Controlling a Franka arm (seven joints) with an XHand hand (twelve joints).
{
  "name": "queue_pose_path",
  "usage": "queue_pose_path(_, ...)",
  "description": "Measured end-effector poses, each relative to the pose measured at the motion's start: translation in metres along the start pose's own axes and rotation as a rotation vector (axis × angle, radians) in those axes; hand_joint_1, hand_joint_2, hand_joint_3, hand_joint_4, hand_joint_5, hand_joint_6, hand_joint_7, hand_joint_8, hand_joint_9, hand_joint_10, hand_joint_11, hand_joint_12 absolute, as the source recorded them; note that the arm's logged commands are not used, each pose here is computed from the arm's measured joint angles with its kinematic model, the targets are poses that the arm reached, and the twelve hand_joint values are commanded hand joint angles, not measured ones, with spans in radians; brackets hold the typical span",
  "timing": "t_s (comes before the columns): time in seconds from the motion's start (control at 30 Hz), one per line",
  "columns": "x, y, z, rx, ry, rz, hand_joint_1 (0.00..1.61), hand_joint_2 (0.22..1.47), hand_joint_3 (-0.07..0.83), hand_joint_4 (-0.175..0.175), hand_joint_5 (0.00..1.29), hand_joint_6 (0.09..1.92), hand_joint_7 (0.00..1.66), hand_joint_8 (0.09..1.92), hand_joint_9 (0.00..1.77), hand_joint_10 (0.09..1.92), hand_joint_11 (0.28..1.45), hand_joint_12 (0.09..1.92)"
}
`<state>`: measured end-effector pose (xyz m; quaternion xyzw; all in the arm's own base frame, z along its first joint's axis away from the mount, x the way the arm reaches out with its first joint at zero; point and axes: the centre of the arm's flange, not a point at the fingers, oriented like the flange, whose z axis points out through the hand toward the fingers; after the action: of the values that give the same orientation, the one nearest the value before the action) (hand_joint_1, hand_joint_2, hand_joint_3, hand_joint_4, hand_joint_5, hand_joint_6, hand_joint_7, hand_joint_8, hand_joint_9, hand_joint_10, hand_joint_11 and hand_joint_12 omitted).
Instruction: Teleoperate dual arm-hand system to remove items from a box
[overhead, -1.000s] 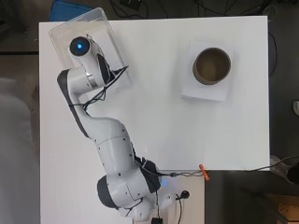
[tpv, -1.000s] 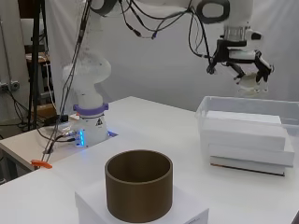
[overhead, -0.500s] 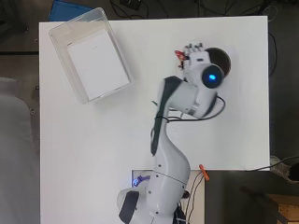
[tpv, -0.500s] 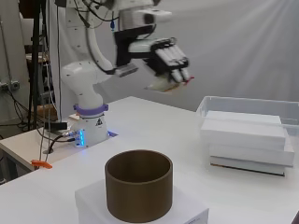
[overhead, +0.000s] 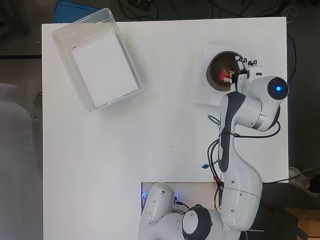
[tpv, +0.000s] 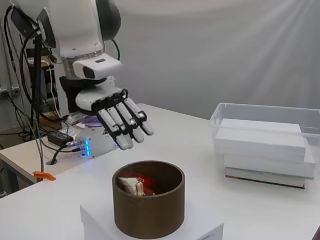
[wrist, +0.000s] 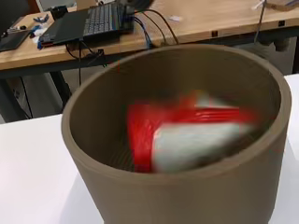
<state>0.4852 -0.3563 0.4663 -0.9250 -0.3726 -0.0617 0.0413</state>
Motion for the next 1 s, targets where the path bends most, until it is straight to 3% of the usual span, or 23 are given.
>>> queue_pose_path(0.03, -0.002, 0.001, 0.003, 0.003, -0.007, 0.007, 0.96, 1.16, -0.003, 0.054, 0.55, 0.09, 0.72, 0.09, 0.88, 0.09, 0.68, 0.09)
queue_pose_path(0.1, -0.008, 0.003, 0.006, 0.006, -0.028, 0.028, 0.38, 0.84, -0.036, 0.036, 0.18, 0.09, 0.25, 0.09, 0.34, 0.09, 0.49, 0.09)
queue_pose_path(0.13, -0.013, 0.004, 0.007, 0.008, -0.047, 0.035, 0.2, 0.78, -0.032, 0.03, 0.09, 0.09, 0.12, 0.09, 0.2, 0.09, 0.45, 0.09)
queue_pose_path(0.2, -0.021, 0.008, 0.01, 0.003, -0.13, 0.015, 0.04, 0.72, -0.025, 0.026, 0.02, 0.09, 0.03, 0.09, 0.15, 0.09, 0.43, 0.09)
queue_pose_path(0.33, 0.004, 0.002, 0.016, -0.086, -0.26, -0.117, 0.0, 0.71, -0.003, 0.033, 0.0, 0.09, 0.09, 0.09, 0.26, 0.09, 0.46, 0.09)
queue_pose_path(0.43, 0.017, -0.013, 0.006, -0.133, -0.237, -0.163, 0.0, 0.77, 0.003, 0.014, 0.04, 0.09, 0.32, 0.09, 0.5, 0.09, 0.57, 0.09)
queue_pose_path(0.6, 0.079, -0.055, -0.04, -0.169, -0.201, -0.256, 0.0, 0.77, -0.003, 0.023, 0.09, 0.09, 0.3, 0.09, 0.48, 0.09, 0.56, 0.09)
queue_pose_path(0.73, 0.133, -0.119, -0.089, -0.205, -0.176, -0.315, 0.0, 0.78, 0.0, 0.038, 0.16, 0.09, 0.37, 0.09, 0.51, 0.09, 0.55, 0.09)
queue_pose_path(0.87, 0.188, -0.22, -0.131, -0.232, -0.132, -0.359, 0.01, 0.8, 0.005, 0.052, 0.23, 0.09, 0.37, 0.09, 0.46, 0.09, 0.52, 0.09)
queue_pose_path(1.0, 0.204, -0.314, -0.143, -0.249, -0.107, -0.323, 0.02, 0.8, 0.005, 0.049, 0.21, 0.09, 0.36, 0.09, 0.45, 0.09, 0.52, 0.09)
